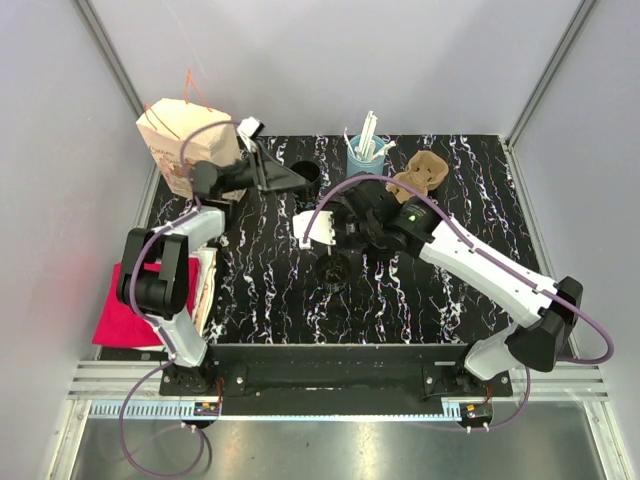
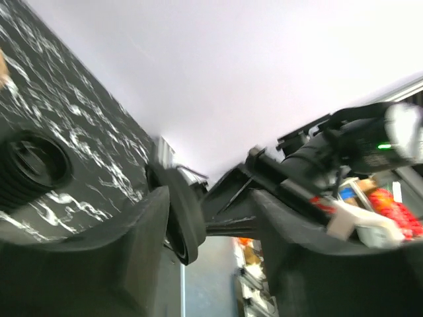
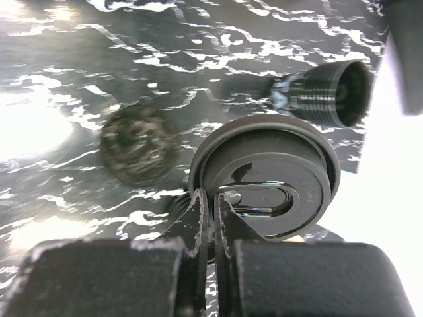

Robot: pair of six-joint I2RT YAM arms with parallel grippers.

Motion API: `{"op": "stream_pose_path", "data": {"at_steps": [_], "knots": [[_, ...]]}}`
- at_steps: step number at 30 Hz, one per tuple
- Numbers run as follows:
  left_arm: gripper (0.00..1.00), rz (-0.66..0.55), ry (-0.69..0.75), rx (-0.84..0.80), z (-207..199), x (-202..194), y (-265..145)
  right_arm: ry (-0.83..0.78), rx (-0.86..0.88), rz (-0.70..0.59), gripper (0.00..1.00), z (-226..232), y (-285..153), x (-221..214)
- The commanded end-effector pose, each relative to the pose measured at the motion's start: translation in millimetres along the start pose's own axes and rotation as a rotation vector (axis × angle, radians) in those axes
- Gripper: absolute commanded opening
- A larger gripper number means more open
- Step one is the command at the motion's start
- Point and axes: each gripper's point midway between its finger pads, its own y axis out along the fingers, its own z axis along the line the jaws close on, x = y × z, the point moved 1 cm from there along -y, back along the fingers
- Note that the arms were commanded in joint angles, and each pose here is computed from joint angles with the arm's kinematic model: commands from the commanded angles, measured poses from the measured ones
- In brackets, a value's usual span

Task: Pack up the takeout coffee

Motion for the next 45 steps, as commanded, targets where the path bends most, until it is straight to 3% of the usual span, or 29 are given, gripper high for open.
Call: {"op": "stream_pose_path", "data": {"at_steps": [1, 2, 5, 7, 8, 9, 10, 11, 12, 13, 14, 24, 35, 45], "knots": [[0.79, -0.011, 0.438, -0.073, -59, 29, -25, 0.037, 0.121, -0.030, 0.00, 22, -27, 11], [0.99, -0.019, 0.504, -0.059, -66, 36, -33, 0.041, 0.134, -0.024, 0.00, 25, -25, 9], [0.99, -0.033, 0.600, -0.005, -70, 44, -50, 0.063, 0.185, 0.024, 0.00, 37, -17, -2], [0.99, -0.049, 0.534, 0.046, -57, 45, -56, 0.087, 0.237, 0.067, 0.00, 47, -8, -11], [0.99, -0.078, 0.650, 0.096, -56, 54, -69, 0.096, 0.253, 0.077, 0.00, 50, -5, -13], [0.99, -0.095, 0.661, 0.134, -48, 57, -74, 0.109, 0.279, 0.094, 0.00, 55, 1, -16], [0.99, -0.108, 0.513, 0.213, -28, 56, -80, 0.129, 0.294, 0.101, 0.00, 57, 2, -16], [0.99, -0.090, 0.735, 0.277, -25, 59, -85, 0.139, 0.312, 0.092, 0.00, 60, 4, -14], [0.99, -0.124, 0.761, 0.395, -13, 68, -90, 0.154, 0.336, 0.100, 0.00, 63, 10, -14], [0.99, -0.085, 0.671, 0.487, 1, 54, -95, 0.176, 0.350, 0.102, 0.00, 64, 9, -12], [0.99, -0.066, 0.765, 0.524, -1, 52, -96, 0.189, 0.375, 0.097, 0.00, 67, 11, -9], [0.99, -0.168, 0.829, 0.812, 23, 30, -144, 0.301, 0.533, 0.173, 0.02, 85, 33, -10], [0.99, -0.283, 0.719, 0.888, 26, 40, -190, 0.342, 0.457, 0.274, 0.03, 80, 56, -29], [0.99, -0.293, 0.700, 0.876, 24, 39, -191, 0.357, 0.428, 0.306, 0.04, 78, 72, -37]]}}
